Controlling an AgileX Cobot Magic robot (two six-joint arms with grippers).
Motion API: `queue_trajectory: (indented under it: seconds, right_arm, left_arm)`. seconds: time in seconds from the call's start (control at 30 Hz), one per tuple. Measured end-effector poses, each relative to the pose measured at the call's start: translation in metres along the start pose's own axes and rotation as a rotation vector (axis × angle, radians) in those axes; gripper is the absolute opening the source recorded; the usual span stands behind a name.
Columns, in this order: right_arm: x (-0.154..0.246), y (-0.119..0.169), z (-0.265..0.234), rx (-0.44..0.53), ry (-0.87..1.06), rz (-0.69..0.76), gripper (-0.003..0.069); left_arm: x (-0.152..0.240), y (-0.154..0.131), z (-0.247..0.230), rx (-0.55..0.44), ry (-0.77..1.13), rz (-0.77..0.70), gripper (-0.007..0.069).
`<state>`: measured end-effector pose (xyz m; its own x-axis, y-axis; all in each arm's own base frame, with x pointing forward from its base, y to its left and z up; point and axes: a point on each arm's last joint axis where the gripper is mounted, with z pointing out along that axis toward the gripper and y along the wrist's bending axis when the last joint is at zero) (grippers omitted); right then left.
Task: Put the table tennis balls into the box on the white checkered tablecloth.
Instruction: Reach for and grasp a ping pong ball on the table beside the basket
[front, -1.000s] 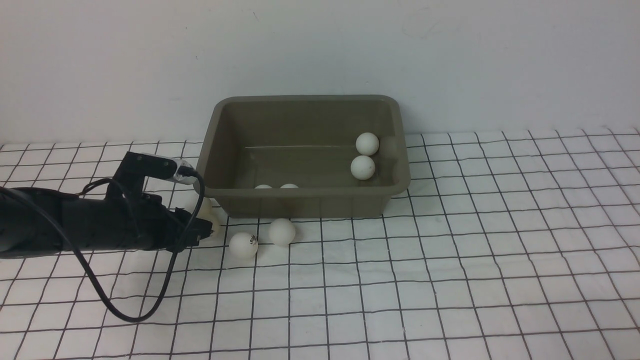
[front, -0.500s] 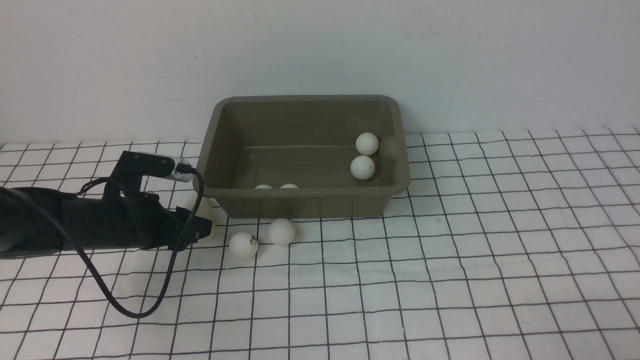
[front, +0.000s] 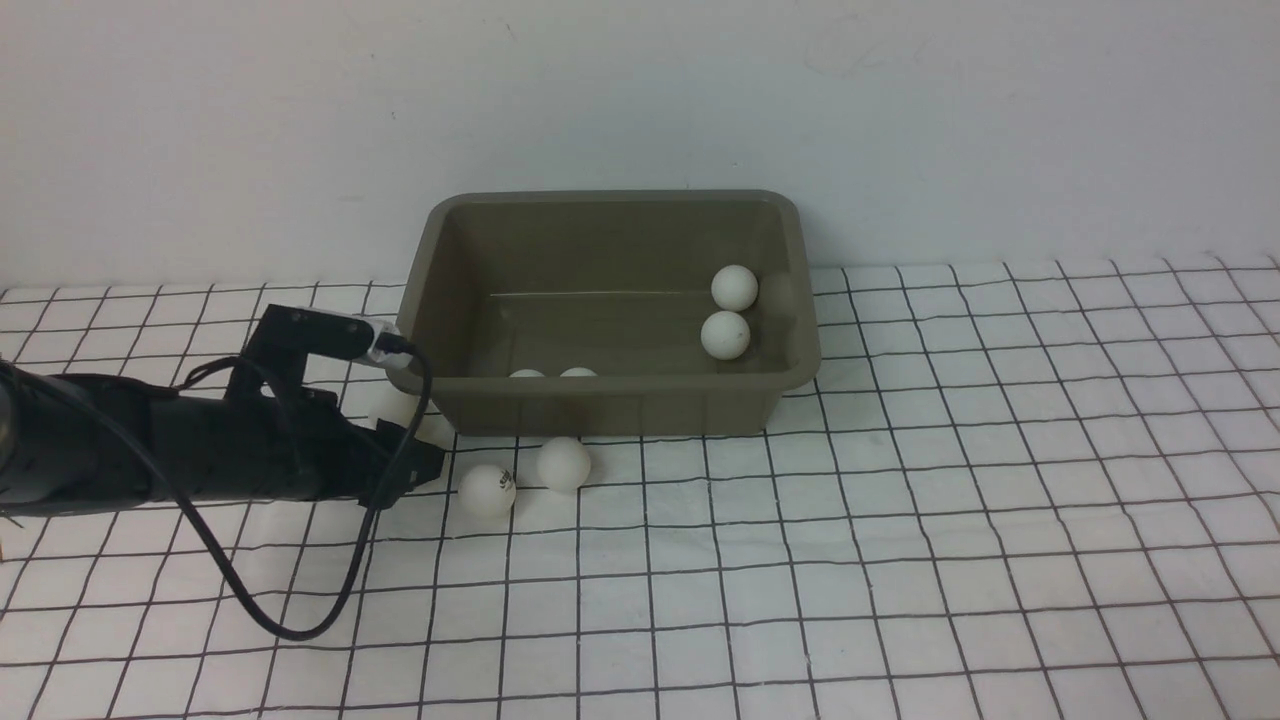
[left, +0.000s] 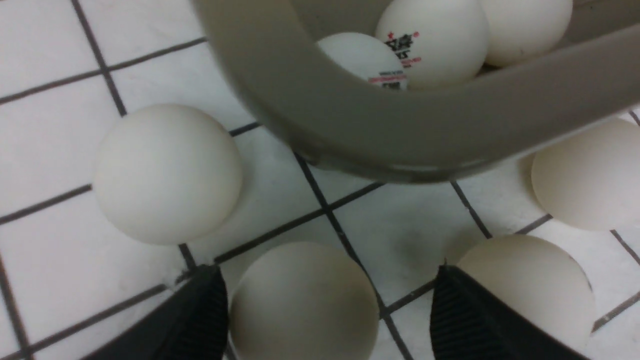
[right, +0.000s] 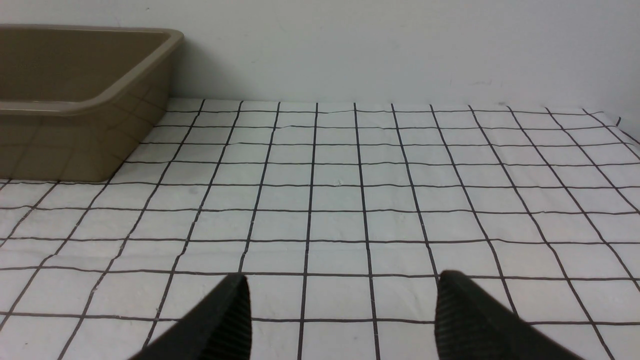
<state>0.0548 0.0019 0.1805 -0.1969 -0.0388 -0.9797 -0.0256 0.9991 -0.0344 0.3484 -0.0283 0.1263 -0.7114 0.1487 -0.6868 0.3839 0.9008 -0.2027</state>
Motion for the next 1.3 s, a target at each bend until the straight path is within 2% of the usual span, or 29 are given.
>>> queue_trajectory:
  seconds: [0.43, 0.63, 0.83, 1.1, 1.3]
  right_arm:
    - [0.000, 0.000, 0.000, 0.000, 0.000, 0.000, 0.0452]
    - [0.000, 0.000, 0.000, 0.000, 0.000, 0.000, 0.0452]
    - [0.000, 0.000, 0.000, 0.000, 0.000, 0.000, 0.0452]
    - [0.000, 0.000, 0.000, 0.000, 0.000, 0.000, 0.0452]
    - [0.000, 0.000, 0.000, 0.000, 0.000, 0.000, 0.0452]
  left_arm:
    - [0.007, 0.000, 0.010, -0.023, 0.031, 0.001, 0.0484]
    - [0.007, -0.002, 0.010, -0.012, 0.028, 0.001, 0.0351]
    - [-0.009, -0.016, -0.005, 0.084, -0.039, 0.055, 0.0352]
    - [-0.023, -0.030, -0.036, 0.112, -0.025, 0.088, 0.0352]
    - [-0.036, -0.041, -0.056, 0.146, -0.085, 0.104, 0.0352]
